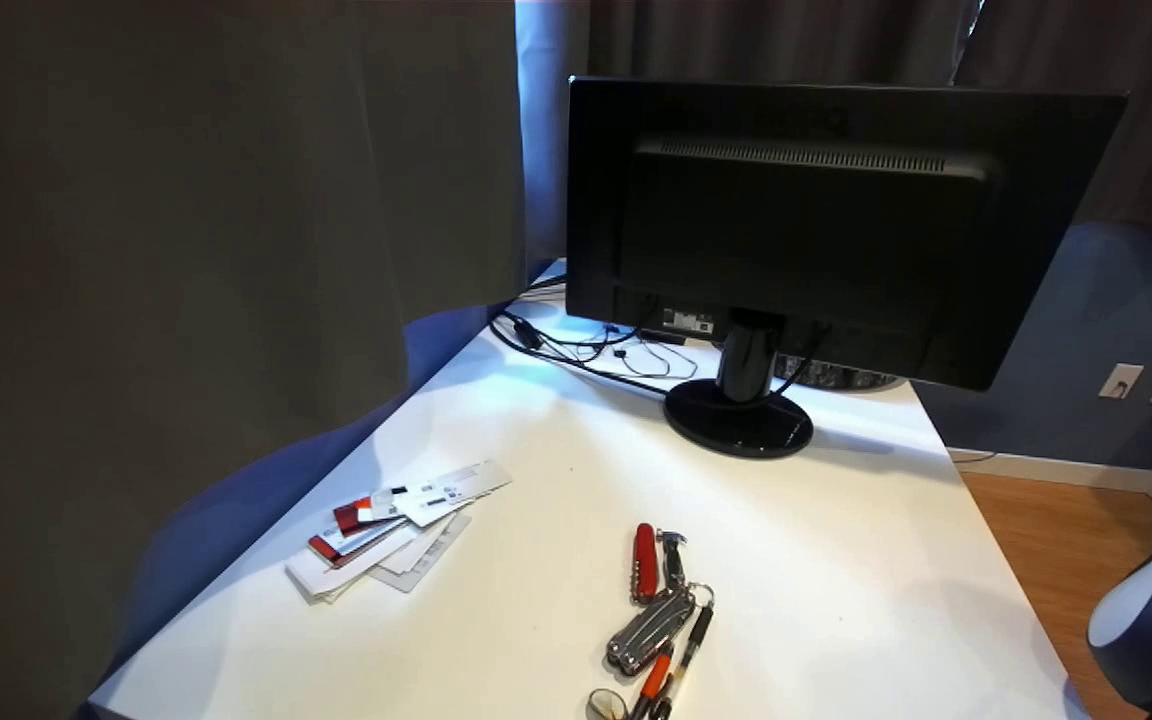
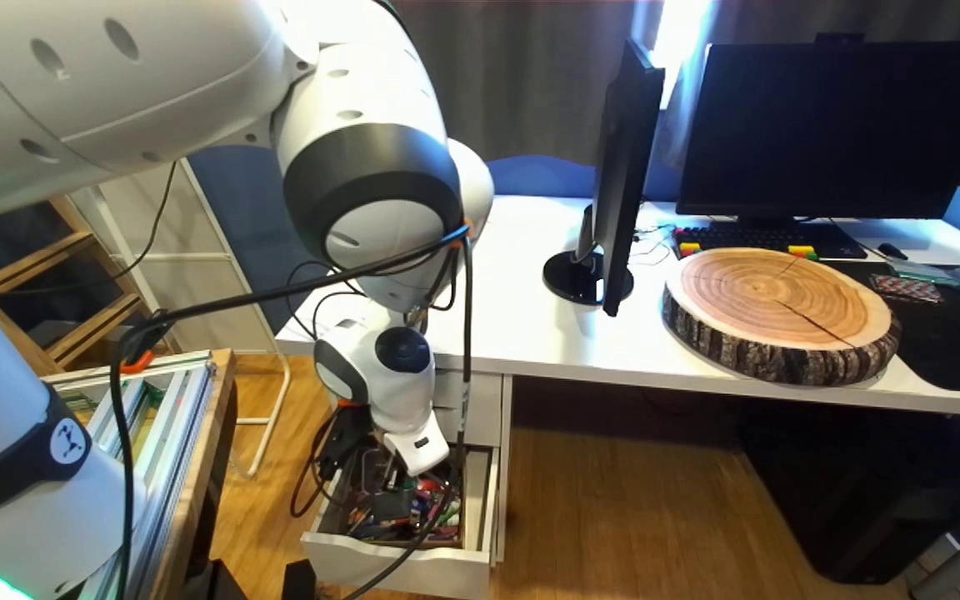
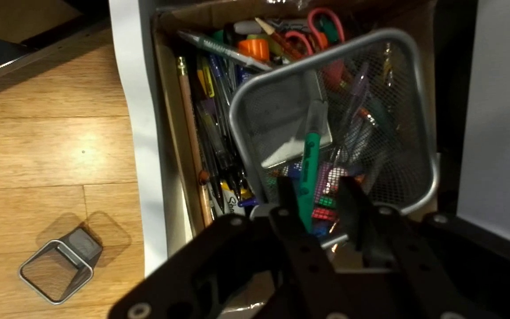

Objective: Transfer a sharpie from the open drawer to the desk surface

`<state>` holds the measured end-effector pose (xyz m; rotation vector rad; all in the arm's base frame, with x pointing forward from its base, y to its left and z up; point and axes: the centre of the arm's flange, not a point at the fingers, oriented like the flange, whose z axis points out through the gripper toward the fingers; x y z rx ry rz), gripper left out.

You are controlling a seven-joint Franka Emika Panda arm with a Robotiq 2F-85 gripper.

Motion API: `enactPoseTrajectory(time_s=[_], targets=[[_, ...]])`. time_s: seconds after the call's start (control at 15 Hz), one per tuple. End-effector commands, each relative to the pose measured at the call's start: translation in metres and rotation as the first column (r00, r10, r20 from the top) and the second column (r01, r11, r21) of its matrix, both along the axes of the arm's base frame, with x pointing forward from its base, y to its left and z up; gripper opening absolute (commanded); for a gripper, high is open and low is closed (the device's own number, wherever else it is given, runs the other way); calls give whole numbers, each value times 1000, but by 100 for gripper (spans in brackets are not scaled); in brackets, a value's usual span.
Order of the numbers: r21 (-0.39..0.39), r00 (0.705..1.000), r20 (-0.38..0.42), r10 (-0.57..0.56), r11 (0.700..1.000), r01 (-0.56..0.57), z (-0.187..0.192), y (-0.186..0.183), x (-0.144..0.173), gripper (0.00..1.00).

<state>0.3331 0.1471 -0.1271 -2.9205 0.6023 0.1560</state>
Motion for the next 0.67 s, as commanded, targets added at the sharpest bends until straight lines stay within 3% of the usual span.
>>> enactPoseTrajectory(time_s=[0.0,0.13,0.27,0.53,0.6], targets=[[-23,999,11,-41,999,42,-8,11,-1,16],[-32,999,12,-49,998,50,-9,13,0,5],[-39,998,15,-61,997,61,-10,15,2,8],[-74,996,27,-81,994,83,-12,21,5,41],[-85,996,28,-90,992,92,-12,22,5,44]])
